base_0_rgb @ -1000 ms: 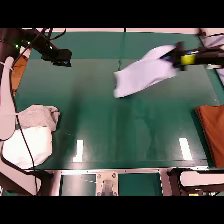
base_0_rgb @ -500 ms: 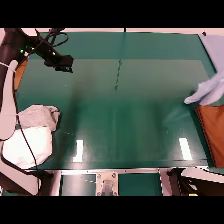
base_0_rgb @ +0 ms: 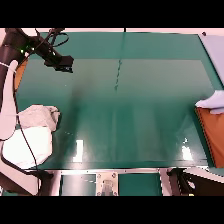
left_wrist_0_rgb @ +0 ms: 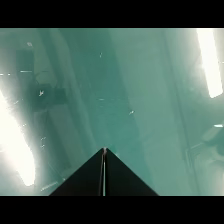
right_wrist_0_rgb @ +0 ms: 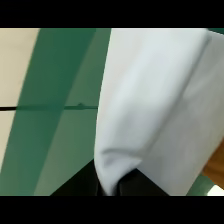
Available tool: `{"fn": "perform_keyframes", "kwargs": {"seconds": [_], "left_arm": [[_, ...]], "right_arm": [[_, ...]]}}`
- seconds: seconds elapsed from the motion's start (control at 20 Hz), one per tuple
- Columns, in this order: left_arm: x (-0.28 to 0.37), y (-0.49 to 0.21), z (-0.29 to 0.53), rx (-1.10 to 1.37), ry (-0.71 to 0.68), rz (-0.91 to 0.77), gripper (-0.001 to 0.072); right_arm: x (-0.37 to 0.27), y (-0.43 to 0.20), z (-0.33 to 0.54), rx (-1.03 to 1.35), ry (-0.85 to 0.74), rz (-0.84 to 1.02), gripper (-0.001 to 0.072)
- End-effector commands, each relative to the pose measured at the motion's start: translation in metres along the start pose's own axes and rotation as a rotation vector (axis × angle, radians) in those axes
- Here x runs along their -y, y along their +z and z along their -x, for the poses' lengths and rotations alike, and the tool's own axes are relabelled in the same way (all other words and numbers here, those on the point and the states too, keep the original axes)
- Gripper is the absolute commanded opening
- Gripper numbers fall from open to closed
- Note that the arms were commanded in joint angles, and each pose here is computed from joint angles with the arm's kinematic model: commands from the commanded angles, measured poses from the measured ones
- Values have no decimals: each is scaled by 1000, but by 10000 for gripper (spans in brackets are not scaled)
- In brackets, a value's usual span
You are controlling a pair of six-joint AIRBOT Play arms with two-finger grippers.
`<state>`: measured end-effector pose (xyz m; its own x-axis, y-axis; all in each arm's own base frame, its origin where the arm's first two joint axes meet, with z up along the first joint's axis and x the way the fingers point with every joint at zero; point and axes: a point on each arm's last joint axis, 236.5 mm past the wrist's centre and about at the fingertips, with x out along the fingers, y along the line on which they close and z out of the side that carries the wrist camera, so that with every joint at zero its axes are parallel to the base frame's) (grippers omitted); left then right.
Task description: Fold the shirts.
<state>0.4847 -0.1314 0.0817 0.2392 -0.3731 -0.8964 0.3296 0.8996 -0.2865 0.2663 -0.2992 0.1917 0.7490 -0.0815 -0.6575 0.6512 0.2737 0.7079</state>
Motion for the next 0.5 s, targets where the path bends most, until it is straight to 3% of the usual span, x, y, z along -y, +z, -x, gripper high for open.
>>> {"fn": "perform_keyframes", "kwargs": {"seconds": [0.0,0.45], "left_arm": [[0,0,0,0,-1,-1,26],[2,-4,0,-17,-7,-1,26]], "right_arm": [[84,-22,20,16,-255,-174,24],[161,-70,26,-18,-340,-395,25]]}}
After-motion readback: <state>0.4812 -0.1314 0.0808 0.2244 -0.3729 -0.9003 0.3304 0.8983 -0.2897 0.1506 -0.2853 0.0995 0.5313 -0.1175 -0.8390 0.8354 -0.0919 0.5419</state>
